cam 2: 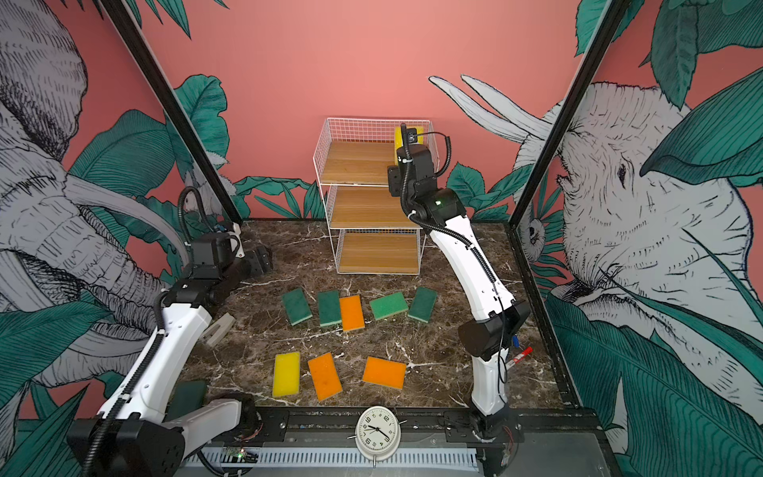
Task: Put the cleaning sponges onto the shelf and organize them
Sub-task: 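Lower the yellow sponge onto the top shelf board and open the right gripper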
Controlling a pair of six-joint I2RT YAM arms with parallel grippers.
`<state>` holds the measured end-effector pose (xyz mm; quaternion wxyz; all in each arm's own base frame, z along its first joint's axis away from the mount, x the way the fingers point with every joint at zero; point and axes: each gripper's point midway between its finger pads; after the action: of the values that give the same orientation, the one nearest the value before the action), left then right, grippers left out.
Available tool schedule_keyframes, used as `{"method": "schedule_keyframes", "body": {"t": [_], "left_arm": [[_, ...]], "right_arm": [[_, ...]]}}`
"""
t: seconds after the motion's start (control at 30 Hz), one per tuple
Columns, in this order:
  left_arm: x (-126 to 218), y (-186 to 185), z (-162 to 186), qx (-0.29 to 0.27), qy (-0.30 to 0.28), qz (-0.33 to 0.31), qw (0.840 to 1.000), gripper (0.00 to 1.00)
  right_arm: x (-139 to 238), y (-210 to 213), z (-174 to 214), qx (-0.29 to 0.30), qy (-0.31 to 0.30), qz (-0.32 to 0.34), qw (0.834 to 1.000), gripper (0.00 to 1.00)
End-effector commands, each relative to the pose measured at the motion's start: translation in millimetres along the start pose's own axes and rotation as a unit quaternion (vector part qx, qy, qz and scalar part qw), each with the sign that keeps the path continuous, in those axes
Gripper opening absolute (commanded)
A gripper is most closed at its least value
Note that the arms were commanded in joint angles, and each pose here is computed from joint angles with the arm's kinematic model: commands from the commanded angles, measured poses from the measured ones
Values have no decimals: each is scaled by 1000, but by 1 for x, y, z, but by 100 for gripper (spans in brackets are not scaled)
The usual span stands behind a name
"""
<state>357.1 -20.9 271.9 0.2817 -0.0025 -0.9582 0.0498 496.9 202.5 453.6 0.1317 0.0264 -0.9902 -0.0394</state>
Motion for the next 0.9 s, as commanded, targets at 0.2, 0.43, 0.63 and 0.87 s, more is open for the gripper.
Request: {"method": "schedule_keyframes", "body": {"t": [0.2, 0.43, 0.63, 0.87], "left_arm": [[2, 3, 0, -1, -4, -10, 1000, 86], [1, 2, -1, 5, -5, -9, 1000, 86], [-1, 1, -1, 4, -2, -7, 1000, 86], [6, 3, -3, 2, -9, -11, 1000, 87]], "right_arm": [[-7, -11, 1, -22, 3, 19, 1000, 77], [-5, -8, 0, -26, 3, 10, 1000, 82], [2, -10, -5, -22, -1, 7, 1000, 85], [21, -9, -8, 16, 11, -9, 1000, 92]]}}
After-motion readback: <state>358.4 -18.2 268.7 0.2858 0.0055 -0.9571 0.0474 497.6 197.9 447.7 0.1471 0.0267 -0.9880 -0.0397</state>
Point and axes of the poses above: each gripper's point midway between its finger pads, its own x axis back along the fingers, its own y axis along the line the jaws close on, z = x × y, and after that the axes turned 9 degrees about -x, right-handed
